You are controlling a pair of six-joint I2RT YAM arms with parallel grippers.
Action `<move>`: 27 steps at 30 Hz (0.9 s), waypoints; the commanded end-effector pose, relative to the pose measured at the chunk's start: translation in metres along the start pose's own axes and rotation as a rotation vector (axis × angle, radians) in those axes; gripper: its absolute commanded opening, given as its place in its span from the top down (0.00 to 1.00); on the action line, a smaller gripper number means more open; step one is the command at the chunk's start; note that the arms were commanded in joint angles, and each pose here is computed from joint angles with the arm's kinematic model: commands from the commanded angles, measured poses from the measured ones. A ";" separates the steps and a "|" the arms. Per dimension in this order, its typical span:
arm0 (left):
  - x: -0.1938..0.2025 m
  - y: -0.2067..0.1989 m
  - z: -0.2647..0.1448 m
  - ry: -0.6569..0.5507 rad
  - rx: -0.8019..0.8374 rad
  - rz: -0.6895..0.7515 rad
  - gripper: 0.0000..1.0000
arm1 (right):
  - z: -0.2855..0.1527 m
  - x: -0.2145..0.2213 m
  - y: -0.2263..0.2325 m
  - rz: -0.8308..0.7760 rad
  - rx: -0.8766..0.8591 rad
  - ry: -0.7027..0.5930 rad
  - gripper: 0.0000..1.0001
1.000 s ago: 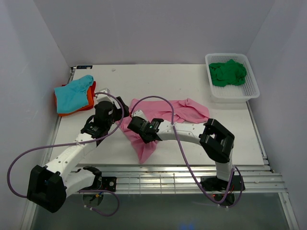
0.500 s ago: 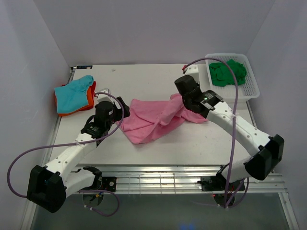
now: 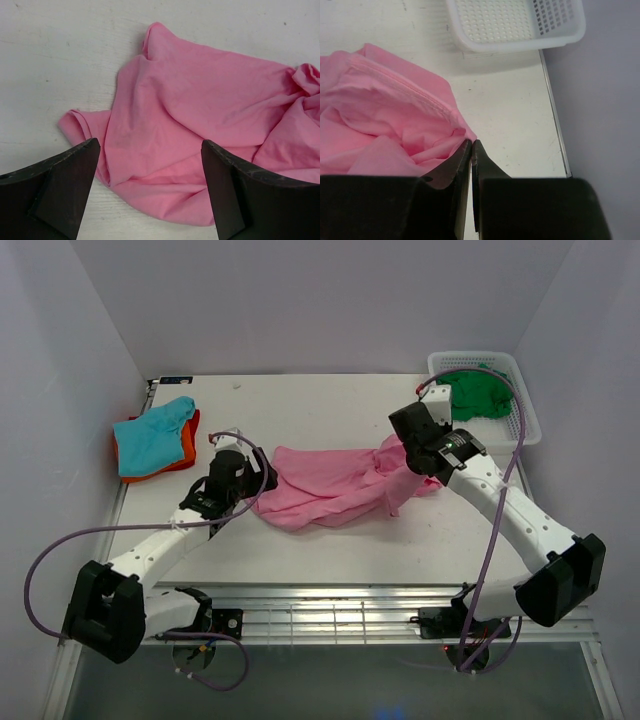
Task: Fold and stack the t-shirts
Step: Flatten the tshirt out
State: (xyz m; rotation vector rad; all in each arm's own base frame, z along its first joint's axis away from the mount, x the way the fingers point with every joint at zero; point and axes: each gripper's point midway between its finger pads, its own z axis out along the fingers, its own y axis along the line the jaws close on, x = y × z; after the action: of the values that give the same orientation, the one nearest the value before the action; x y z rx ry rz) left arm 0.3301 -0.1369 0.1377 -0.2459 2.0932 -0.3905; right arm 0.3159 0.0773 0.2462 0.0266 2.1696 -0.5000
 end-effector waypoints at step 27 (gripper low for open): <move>0.102 -0.034 -0.002 0.239 0.229 0.163 0.30 | 0.027 -0.023 -0.117 0.158 0.237 0.042 0.92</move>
State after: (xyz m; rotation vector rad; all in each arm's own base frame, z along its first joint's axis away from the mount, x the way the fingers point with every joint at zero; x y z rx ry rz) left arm 0.2832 -0.1840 0.0528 0.0161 2.3336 -0.4945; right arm 0.3190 -0.0376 0.2831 0.3151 2.1601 -0.6968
